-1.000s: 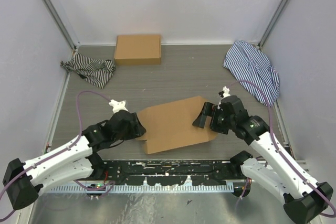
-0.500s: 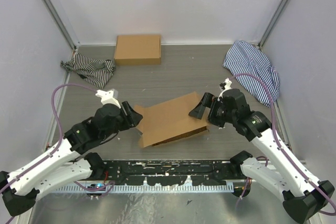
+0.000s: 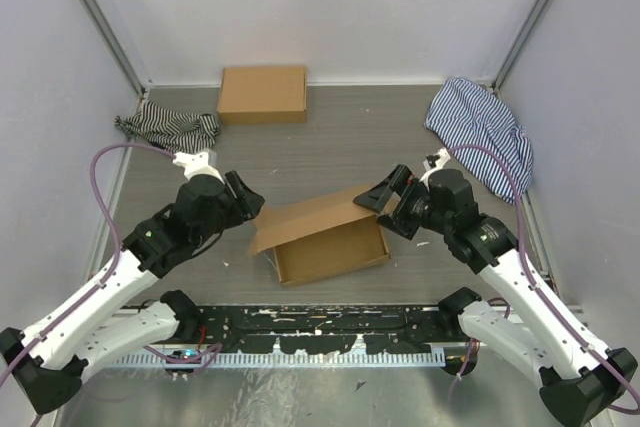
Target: Fold the paper box
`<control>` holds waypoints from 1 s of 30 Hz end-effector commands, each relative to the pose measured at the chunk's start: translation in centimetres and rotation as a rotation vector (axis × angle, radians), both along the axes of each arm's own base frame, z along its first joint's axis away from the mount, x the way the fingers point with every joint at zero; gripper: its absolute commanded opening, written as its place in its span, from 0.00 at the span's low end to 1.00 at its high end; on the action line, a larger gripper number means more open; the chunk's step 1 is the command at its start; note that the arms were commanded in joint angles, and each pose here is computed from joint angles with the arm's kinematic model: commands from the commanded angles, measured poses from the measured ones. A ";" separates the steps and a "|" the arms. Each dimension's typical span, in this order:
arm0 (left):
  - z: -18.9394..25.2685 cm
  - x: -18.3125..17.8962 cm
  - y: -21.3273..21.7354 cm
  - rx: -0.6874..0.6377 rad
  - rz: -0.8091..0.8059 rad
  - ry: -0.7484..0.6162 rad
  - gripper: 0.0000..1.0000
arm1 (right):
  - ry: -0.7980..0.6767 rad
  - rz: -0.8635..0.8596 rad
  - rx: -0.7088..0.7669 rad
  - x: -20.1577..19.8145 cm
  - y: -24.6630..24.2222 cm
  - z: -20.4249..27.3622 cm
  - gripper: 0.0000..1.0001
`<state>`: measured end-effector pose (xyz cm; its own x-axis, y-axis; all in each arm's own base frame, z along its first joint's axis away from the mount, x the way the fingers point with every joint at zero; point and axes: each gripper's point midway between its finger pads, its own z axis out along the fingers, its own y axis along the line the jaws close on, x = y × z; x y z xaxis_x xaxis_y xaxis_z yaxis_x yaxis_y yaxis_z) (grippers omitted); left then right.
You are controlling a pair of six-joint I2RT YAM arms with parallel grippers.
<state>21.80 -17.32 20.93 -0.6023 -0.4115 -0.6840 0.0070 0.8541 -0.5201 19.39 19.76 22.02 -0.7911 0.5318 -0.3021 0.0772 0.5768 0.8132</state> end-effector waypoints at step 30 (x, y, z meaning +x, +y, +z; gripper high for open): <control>1.9 7.7 1.0 -0.021 0.016 -0.006 0.62 | -0.253 -0.036 -0.209 11.7 0.8 8.5 1.00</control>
<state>28.11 -16.52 20.14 -0.6370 -0.4245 -0.6435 -0.0446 0.8536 -0.5190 30.01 19.81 28.44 -0.6751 0.5030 -0.5397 -0.0030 0.7297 0.6838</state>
